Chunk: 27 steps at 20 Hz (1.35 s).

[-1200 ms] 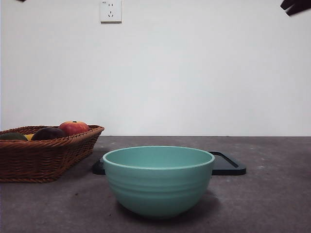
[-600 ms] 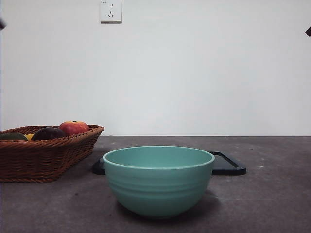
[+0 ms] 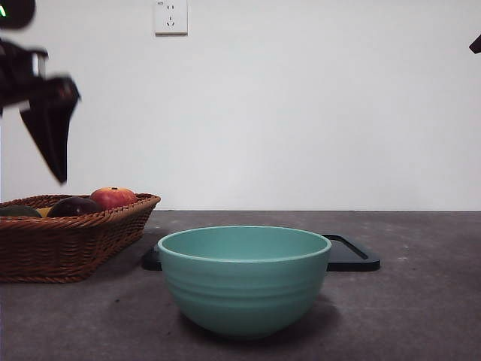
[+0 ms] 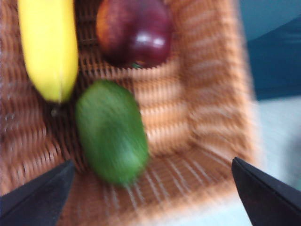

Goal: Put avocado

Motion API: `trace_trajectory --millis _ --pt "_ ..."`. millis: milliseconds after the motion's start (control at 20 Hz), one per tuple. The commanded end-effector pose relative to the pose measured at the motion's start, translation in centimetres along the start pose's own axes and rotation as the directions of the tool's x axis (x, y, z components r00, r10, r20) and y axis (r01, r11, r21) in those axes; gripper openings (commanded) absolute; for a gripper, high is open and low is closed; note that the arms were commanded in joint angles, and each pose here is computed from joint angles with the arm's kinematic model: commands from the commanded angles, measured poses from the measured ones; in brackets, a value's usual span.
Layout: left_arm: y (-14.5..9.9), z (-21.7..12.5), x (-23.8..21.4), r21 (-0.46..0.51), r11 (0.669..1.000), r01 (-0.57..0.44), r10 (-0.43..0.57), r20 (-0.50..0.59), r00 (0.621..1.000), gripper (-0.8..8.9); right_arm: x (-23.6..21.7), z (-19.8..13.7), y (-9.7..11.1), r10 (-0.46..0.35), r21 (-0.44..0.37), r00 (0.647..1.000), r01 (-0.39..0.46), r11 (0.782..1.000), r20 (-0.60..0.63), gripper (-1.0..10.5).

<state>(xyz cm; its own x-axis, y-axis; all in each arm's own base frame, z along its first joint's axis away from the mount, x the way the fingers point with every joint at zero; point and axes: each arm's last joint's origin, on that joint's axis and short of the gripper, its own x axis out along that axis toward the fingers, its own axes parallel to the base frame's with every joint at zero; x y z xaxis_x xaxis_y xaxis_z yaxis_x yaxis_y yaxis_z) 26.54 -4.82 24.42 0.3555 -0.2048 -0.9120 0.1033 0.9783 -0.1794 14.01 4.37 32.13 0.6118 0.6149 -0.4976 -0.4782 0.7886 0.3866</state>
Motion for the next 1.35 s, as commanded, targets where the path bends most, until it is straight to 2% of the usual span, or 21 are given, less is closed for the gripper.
trace_trajectory --millis 50,500,600,700,800,1100,1350 --pt "0.2 1.0 1.5 -0.027 0.999 -0.036 0.035 -0.021 0.999 5.25 -0.2 0.5 0.3 0.009 -0.002 1.0 -0.009 1.0 0.019 6.5" --pt "0.8 1.6 6.2 -0.047 0.998 -0.051 0.046 -0.11 0.993 5.12 -0.2 0.5 0.3 0.01 0.009 1.0 -0.01 1.0 0.022 6.5" --pt "0.8 1.7 6.4 -0.049 0.998 -0.051 0.045 -0.104 0.994 3.97 -0.2 0.6 0.3 0.01 0.009 1.0 -0.01 1.0 0.023 6.5" --pt "0.8 1.7 6.4 -0.061 0.997 -0.053 0.046 -0.109 0.993 2.13 -0.2 0.6 0.3 0.01 0.009 1.0 -0.01 1.0 0.023 6.5" --pt "0.8 1.7 6.3 -0.061 0.997 -0.052 0.046 -0.107 0.993 1.44 -0.2 0.6 0.3 0.01 0.008 1.0 -0.011 1.0 0.024 6.5" --pt "0.2 2.9 3.8 -0.057 0.997 -0.052 0.045 -0.108 0.993 1.44 -0.2 0.6 0.3 0.01 0.008 1.0 -0.011 1.0 0.024 6.5" --pt "-2.3 2.7 -2.8 -0.008 1.0 -0.004 0.004 0.02 1.0 1.44 -0.2 0.6 0.3 0.011 0.009 1.0 -0.011 1.0 0.024 6.5"
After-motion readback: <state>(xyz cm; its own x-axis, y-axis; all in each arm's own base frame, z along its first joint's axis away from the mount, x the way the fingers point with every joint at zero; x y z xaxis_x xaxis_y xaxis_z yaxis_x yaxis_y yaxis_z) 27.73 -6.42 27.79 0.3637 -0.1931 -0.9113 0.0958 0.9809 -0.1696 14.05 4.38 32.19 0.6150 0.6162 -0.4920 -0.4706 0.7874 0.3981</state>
